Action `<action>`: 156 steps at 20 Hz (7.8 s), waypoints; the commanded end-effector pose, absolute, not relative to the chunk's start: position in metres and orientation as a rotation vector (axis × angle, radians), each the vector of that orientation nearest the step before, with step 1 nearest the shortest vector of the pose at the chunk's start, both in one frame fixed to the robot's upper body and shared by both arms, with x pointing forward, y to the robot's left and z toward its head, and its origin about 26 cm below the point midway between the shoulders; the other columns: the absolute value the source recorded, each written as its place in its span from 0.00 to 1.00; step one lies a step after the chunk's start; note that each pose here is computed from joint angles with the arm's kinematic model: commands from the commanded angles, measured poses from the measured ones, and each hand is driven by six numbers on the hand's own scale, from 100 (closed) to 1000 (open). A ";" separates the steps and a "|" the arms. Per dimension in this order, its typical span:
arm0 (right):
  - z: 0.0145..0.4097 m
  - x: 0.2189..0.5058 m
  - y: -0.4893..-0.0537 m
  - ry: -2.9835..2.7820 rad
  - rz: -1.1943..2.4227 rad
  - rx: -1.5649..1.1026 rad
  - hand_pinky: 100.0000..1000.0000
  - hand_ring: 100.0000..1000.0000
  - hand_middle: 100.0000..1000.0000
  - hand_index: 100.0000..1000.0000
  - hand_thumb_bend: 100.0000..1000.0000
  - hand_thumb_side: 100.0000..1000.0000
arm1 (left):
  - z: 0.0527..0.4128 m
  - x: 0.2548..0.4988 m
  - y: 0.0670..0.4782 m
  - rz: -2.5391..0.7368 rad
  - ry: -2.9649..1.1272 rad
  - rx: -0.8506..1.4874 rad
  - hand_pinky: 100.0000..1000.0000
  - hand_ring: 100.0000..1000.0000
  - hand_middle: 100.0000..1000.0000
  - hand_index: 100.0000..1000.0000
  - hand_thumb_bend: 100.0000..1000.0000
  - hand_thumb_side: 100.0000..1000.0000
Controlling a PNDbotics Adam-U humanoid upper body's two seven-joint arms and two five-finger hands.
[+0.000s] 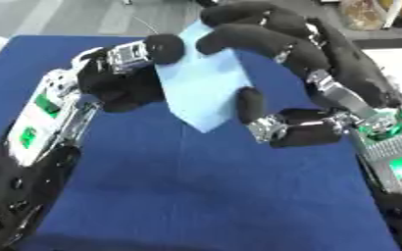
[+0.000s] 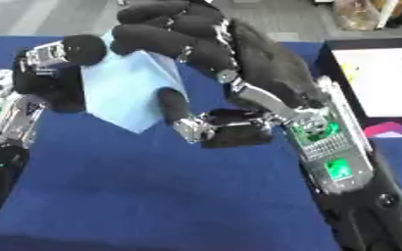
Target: Pick up the objects with one hand, pass them to the other hand, and then place them into the box on the other side of the table.
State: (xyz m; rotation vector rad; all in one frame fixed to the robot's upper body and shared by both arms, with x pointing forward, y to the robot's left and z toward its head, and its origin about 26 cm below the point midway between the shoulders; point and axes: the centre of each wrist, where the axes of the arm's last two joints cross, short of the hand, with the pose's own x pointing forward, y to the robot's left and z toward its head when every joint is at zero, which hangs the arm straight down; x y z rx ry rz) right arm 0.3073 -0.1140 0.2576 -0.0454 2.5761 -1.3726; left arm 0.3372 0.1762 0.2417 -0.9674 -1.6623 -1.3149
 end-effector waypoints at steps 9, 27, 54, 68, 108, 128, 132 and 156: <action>0.257 0.310 -0.125 2.591 -1.548 -0.085 1.00 1.00 0.76 1.00 0.00 0.00 | 0.246 0.339 0.179 -1.370 -1.706 -0.882 0.76 0.33 0.19 0.55 0.00 0.79; 0.274 0.298 -0.128 2.600 -1.452 -0.077 1.00 1.00 0.85 1.00 0.00 0.00 | 0.239 0.344 0.179 -1.400 -1.704 -0.800 0.76 0.33 0.19 0.54 0.00 0.78; 0.273 0.302 -0.126 2.394 -1.669 0.125 0.99 1.00 0.97 1.00 0.00 0.00 | 0.247 0.340 0.177 -1.455 -1.759 -0.744 0.75 0.33 0.19 0.54 0.00 0.76; 0.266 0.309 -0.123 2.350 -1.739 0.163 0.95 1.00 0.96 1.00 0.00 0.00 | 0.249 0.337 0.175 -1.525 -1.798 -0.625 0.74 0.33 0.18 0.54 0.00 0.74; 0.270 0.310 -0.133 2.696 -1.215 0.232 0.67 0.50 0.48 0.84 0.02 0.00 | 0.249 0.351 0.182 -1.177 -1.800 -0.732 0.80 0.63 0.57 0.78 0.42 1.00; 0.282 0.340 -0.210 2.910 -1.117 0.626 0.73 0.51 0.46 0.83 0.00 0.00 | 0.257 0.338 0.287 -0.440 -2.149 -0.673 0.81 0.65 0.61 0.80 0.50 1.00; 0.284 0.359 -0.260 3.034 -1.042 0.888 0.80 0.53 0.43 0.82 0.00 0.00 | 0.244 0.324 0.300 -0.345 -2.136 -0.587 0.81 0.65 0.61 0.80 0.47 1.00; 0.144 0.443 -0.444 3.093 -1.286 2.513 1.00 1.00 0.77 1.00 0.00 0.53 | 0.212 0.293 0.315 -0.192 -2.082 -0.389 0.80 0.64 0.59 0.79 0.35 1.00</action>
